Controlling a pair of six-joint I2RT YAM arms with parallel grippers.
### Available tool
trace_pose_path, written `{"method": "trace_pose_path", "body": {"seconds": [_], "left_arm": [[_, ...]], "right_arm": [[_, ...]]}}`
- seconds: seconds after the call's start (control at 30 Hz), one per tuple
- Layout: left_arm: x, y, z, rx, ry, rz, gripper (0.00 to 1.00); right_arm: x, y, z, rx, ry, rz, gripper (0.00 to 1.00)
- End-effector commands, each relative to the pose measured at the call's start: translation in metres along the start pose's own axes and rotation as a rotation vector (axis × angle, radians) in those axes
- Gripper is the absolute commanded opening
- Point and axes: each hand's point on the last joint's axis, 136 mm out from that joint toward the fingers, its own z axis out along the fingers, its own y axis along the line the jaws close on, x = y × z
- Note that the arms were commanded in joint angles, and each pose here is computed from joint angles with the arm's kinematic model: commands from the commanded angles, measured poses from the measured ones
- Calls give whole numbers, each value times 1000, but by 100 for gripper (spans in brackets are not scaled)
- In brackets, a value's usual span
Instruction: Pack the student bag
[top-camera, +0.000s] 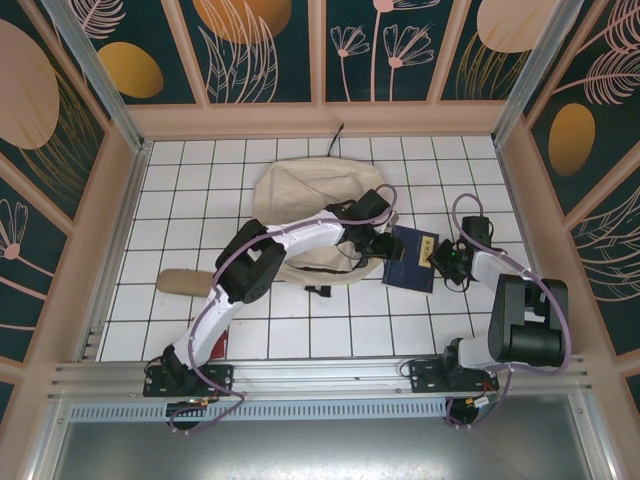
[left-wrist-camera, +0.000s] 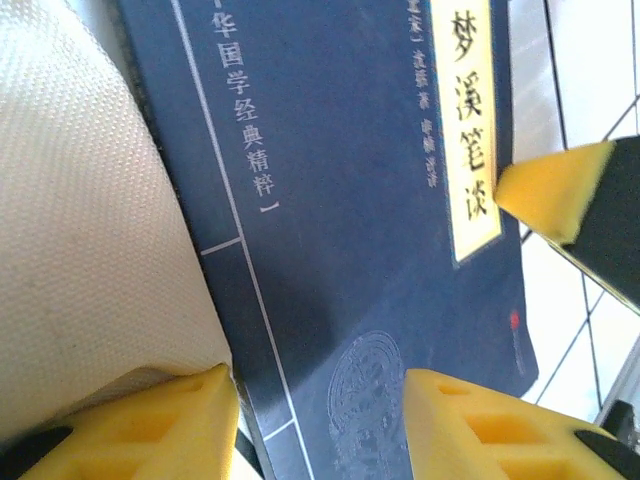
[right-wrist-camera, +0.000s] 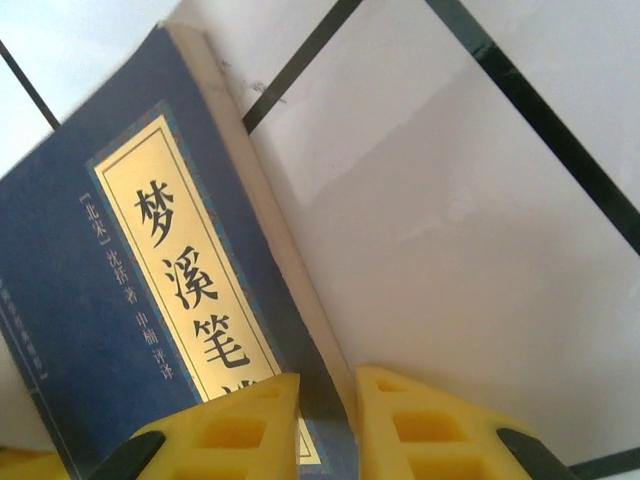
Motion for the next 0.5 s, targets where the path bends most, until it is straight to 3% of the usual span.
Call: {"method": "trace_pose_path", "body": {"seconds": [0.0,0.47], "left_arm": [[12,-87,-22,260,20,106,46],[-5,-101,-48,276,-68,121,46]], "right_arm": [[36,1,11,-47,144,26,19],[42,26,5,-196,177,28,20]]}}
